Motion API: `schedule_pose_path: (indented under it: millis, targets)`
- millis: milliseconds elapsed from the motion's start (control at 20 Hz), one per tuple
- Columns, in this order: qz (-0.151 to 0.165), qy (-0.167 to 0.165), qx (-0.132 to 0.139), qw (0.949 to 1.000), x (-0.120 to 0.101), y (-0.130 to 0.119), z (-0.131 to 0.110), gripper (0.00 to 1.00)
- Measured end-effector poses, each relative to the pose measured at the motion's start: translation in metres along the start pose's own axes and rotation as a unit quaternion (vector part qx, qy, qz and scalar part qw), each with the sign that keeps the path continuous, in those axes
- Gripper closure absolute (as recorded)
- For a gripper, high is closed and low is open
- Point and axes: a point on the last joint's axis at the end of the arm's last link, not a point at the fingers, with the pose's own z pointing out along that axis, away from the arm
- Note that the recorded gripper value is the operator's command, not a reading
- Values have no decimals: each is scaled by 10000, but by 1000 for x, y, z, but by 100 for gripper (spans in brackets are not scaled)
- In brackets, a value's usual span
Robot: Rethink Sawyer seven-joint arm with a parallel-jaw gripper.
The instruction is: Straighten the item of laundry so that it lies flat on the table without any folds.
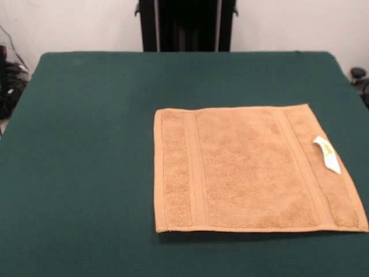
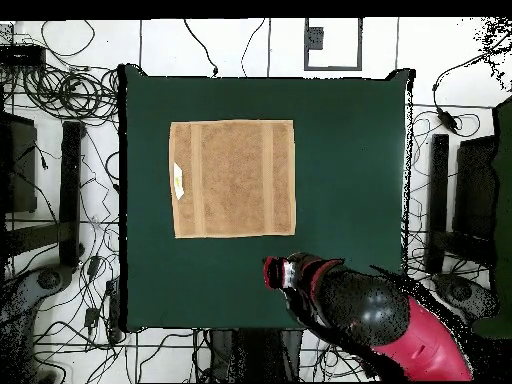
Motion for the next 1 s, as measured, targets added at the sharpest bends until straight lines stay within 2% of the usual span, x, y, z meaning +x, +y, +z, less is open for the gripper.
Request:
schedule_pose_path:
  millis: [550,1000]
  targets:
    - [-69,570,-198,9982,8,-13,-18,0]
    - [-128,628,-197,9978,6,-10,-20,0]
